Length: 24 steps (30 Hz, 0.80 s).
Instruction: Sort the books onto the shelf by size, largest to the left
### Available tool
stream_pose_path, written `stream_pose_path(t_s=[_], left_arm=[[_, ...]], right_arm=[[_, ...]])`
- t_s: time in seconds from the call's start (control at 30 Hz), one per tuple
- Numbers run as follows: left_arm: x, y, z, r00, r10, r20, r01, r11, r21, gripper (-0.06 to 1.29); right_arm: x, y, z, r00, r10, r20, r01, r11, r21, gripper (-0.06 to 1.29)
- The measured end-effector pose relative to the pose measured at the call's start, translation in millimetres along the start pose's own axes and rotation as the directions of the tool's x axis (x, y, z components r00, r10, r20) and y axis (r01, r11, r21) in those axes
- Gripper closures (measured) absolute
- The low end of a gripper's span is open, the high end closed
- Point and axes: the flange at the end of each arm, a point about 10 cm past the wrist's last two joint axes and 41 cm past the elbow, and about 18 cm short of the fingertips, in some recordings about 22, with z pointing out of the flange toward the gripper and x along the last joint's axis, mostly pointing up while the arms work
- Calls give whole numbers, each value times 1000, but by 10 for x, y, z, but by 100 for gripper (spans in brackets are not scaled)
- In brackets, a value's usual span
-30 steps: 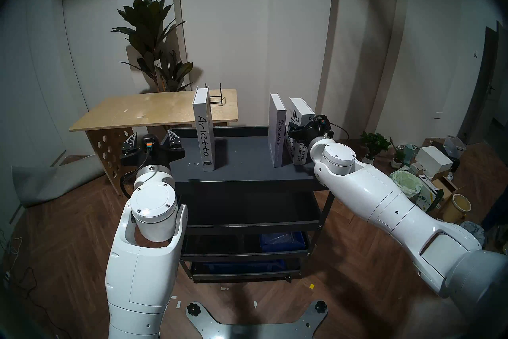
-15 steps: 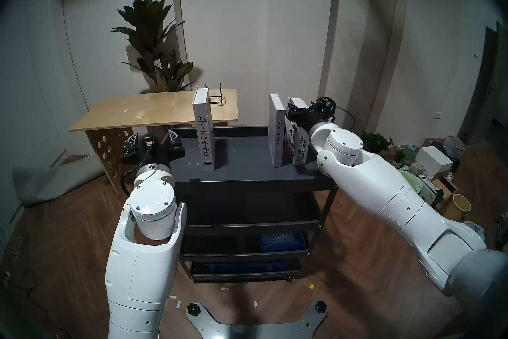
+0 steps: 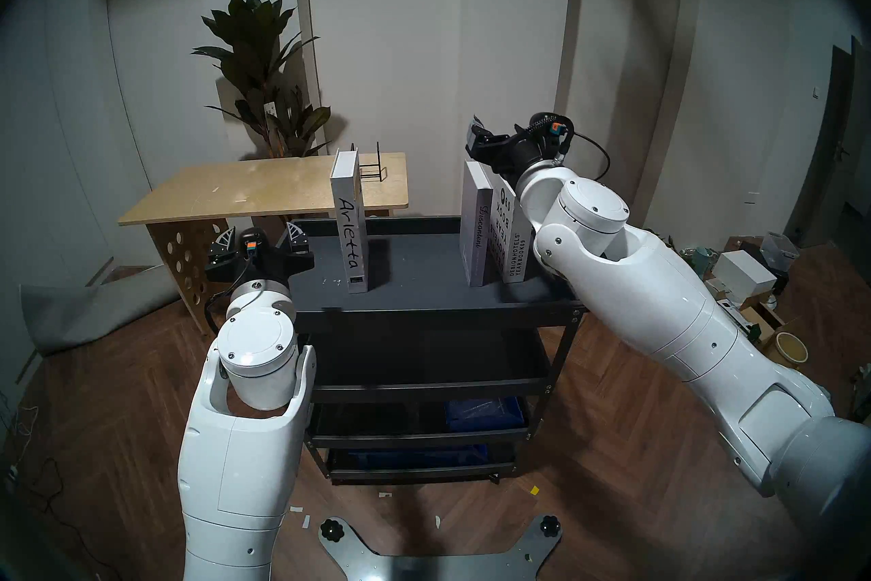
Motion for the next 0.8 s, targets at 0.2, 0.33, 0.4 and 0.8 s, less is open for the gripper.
stream_pose_path(t_s=[0.2, 0.33, 0.4, 0.8], left_arm=[[-28, -40, 24, 1000, -9, 8, 9, 1000, 3, 0], [-42, -52, 37, 1000, -14, 11, 14, 1000, 2, 0], [-51, -53, 46, 1000, -18, 12, 18, 1000, -1, 0], [-101, -78, 91, 1000, -22, 14, 22, 1000, -1, 0]], right_arm=[[3, -136, -181, 998, -59, 37, 61, 997, -49, 0], [16, -152, -297, 993, -99, 57, 104, 990, -93, 0], [0, -151, -365, 989, -123, 76, 132, 984, -124, 0], [-594, -169, -396, 957, -179, 230, 243, 926, -288, 0]])
